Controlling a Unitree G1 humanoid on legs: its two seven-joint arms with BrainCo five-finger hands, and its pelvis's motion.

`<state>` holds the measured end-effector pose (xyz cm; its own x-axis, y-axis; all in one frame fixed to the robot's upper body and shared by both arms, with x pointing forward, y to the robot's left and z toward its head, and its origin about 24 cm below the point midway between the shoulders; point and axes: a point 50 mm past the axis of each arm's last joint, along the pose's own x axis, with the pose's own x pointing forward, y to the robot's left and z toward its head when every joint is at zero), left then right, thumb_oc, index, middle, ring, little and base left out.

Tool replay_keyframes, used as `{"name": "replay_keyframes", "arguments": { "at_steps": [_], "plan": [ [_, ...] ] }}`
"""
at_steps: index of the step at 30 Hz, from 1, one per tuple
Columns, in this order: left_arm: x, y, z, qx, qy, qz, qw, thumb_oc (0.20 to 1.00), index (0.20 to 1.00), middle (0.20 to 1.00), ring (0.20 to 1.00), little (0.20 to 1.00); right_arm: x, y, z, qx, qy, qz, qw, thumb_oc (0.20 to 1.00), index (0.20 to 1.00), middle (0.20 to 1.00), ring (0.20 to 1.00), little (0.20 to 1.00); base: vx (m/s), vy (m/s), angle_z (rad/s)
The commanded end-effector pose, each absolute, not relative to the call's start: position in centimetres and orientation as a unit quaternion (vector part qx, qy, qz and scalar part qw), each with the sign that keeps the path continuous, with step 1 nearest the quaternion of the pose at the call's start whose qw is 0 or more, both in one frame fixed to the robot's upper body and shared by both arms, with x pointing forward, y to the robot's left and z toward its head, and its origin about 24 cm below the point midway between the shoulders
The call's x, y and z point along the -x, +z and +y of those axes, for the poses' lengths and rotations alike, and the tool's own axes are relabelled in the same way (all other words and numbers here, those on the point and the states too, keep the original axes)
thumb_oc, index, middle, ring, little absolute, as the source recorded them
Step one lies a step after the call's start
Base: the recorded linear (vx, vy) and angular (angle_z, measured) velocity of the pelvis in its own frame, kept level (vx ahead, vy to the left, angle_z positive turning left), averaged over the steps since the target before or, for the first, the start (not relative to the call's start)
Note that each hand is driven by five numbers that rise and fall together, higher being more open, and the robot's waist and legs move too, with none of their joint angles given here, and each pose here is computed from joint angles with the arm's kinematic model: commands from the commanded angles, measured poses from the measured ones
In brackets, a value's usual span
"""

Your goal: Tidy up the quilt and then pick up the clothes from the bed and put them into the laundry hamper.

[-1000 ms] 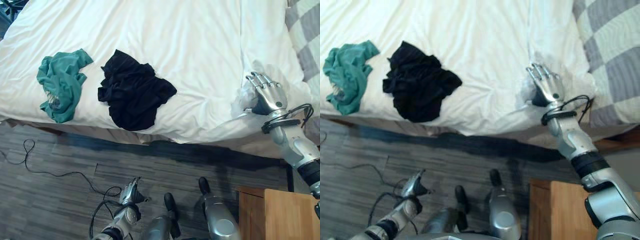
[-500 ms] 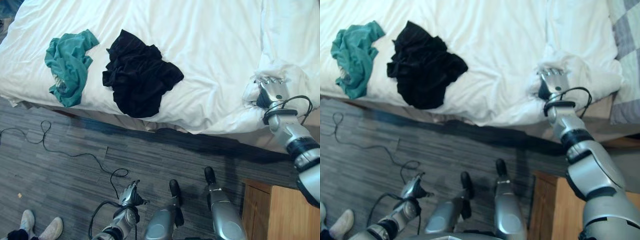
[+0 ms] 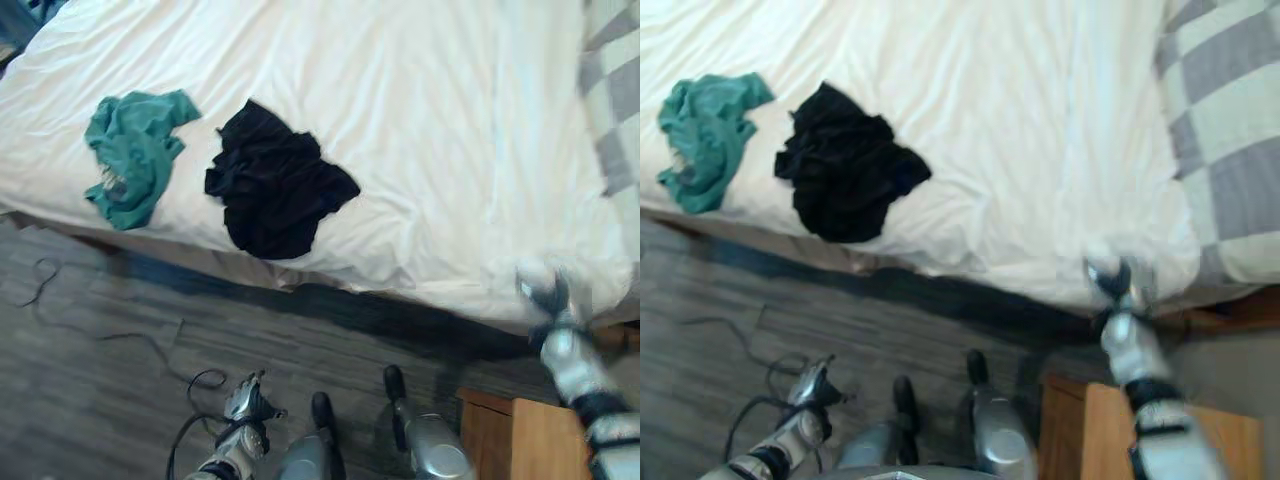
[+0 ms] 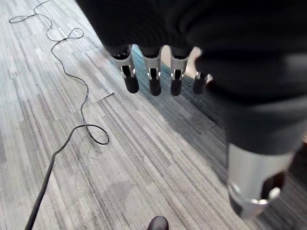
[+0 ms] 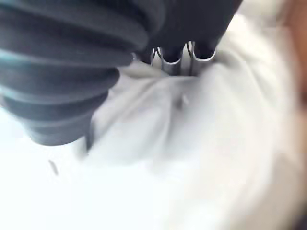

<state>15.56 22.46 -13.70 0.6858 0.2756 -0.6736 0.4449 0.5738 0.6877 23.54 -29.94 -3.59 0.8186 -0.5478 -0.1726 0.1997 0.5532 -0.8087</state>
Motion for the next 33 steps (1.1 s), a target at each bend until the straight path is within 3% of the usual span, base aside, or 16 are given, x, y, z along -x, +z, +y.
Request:
{"name": "replay_keyframes", "arguments": {
  "at_steps": [1, 3, 7, 9, 10, 12, 13, 15, 16, 17, 19, 27, 31, 33],
  "plan": [
    [-14.9, -14.1, 22.5, -0.47, -0.054, 0.411, 0.779, 1.0, 1.0, 1.0, 1.0, 1.0, -16.7, -8.2, -31.0, 0.359, -0.228, 0.33, 0.843, 1.0, 1.0, 1.0, 1.0, 1.0, 0.07, 0.079, -0.61],
    [-14.8, -14.2, 22.5, -0.463, -0.049, 0.414, 0.783, 1.0, 1.0, 1.0, 1.0, 1.0, -14.9, -9.8, -29.7, 0.276, -0.246, 0.363, 0.855, 1.0, 1.0, 1.0, 1.0, 1.0, 0.06, 0.082, -0.4],
    [-14.7, -14.1, 22.6, -0.453, -0.04, 0.417, 0.787, 1.0, 1.0, 1.0, 1.0, 1.0, -10.9, -12.5, -29.2, 0.193, -0.302, 0.449, 0.819, 1.0, 1.0, 1.0, 1.0, 1.0, 0.07, 0.06, -0.52],
    [-14.8, -14.1, 22.6, -0.453, -0.041, 0.414, 0.788, 1.0, 1.0, 1.0, 1.0, 1.0, -11.5, -11.5, -30.7, 0.195, -0.338, 0.426, 0.816, 1.0, 1.0, 1.0, 1.0, 1.0, 0.05, 0.039, -0.38],
    [-14.9, -14.0, 22.5, -0.453, -0.041, 0.412, 0.79, 1.0, 1.0, 1.0, 1.0, 1.0, -12.7, -10.2, -31.7, 0.211, -0.348, 0.394, 0.824, 0.2, 0.2, 0.2, 0.2, 0.2, 0.02, 0.038, -0.07],
    [-15.1, -14.1, 21.9, -0.453, -0.051, 0.405, 0.792, 1.0, 1.0, 1.0, 1.0, 1.0, -17.4, -4.7, -33.8, 0.265, -0.361, 0.248, 0.859, 0.2, 0.2, 0.2, 0.2, 0.2, 0.0, 0.023, 0.01],
    [-15.1, -14.1, 21.9, -0.453, -0.051, 0.405, 0.792, 1.0, 1.0, 1.0, 1.0, 1.0, -17.3, -4.7, -33.8, 0.265, -0.361, 0.248, 0.859, 0.2, 0.2, 0.2, 0.2, 0.2, 0.0, 0.0, 0.0],
    [-15.0, -14.2, 21.6, -0.456, -0.063, 0.406, 0.79, 1.0, 1.0, 1.0, 1.0, 1.0, -21.3, 1.8, -34.7, 0.301, -0.376, 0.097, 0.871, 0.2, 0.2, 0.2, 0.2, 0.2, -0.01, -0.012, 0.03],
    [-15.0, -14.2, 21.6, -0.456, -0.063, 0.405, 0.79, 1.0, 1.0, 1.0, 1.0, 1.0, -21.3, 1.8, -34.7, 0.301, -0.376, 0.096, 0.871, 0.2, 0.2, 0.2, 0.2, 0.2, -0.06, -0.044, 0.1],
    [-15.3, -14.1, 21.6, -0.461, -0.071, 0.4, 0.789, 1.0, 1.0, 1.0, 1.0, 1.0, -24.1, 6.0, -34.7, 0.311, -0.383, 0.012, 0.87, 0.2, 0.2, 0.2, 0.2, 0.2, -0.06, -0.048, 0.13],
    [-15.7, -14.0, 21.5, -0.465, -0.076, 0.395, 0.789, 1.0, 1.0, 1.0, 1.0, 1.0, -26.1, 8.4, -34.4, 0.29, -0.39, -0.034, 0.873, 0.2, 0.2, 0.2, 0.2, 0.2, -0.03, -0.047, 0.2],
    [-18.1, -13.0, 20.3, -0.448, -0.069, 0.354, 0.818, 1.0, 1.0, 1.0, 1.0, 1.0, -31.7, 11.1, -34.3, 0.161, -0.399, -0.026, 0.902, 0.2, 0.2, 0.2, 0.2, 0.2, -0.07, -0.048, 0.32],
    [-20.2, -11.9, 19.1, -0.446, -0.077, 0.312, 0.835, 1.0, 1.0, 1.0, 1.0, 1.0, -31.5, 8.0, -35.7, 0.136, -0.414, 0.078, 0.897, 0.2, 0.2, 0.2, 0.2, 0.2, -0.07, -0.03, 0.16],
    [-21.0, -11.6, 18.4, -0.443, -0.075, 0.305, 0.84, 1.0, 1.0, 1.0, 1.0, 1.0, -29.1, 2.2, -34.9, 0.115, -0.408, 0.189, 0.886, 0.2, 0.2, 0.2, 0.2, 0.2, 0.0, -0.005, 0.09]
  ]
}}
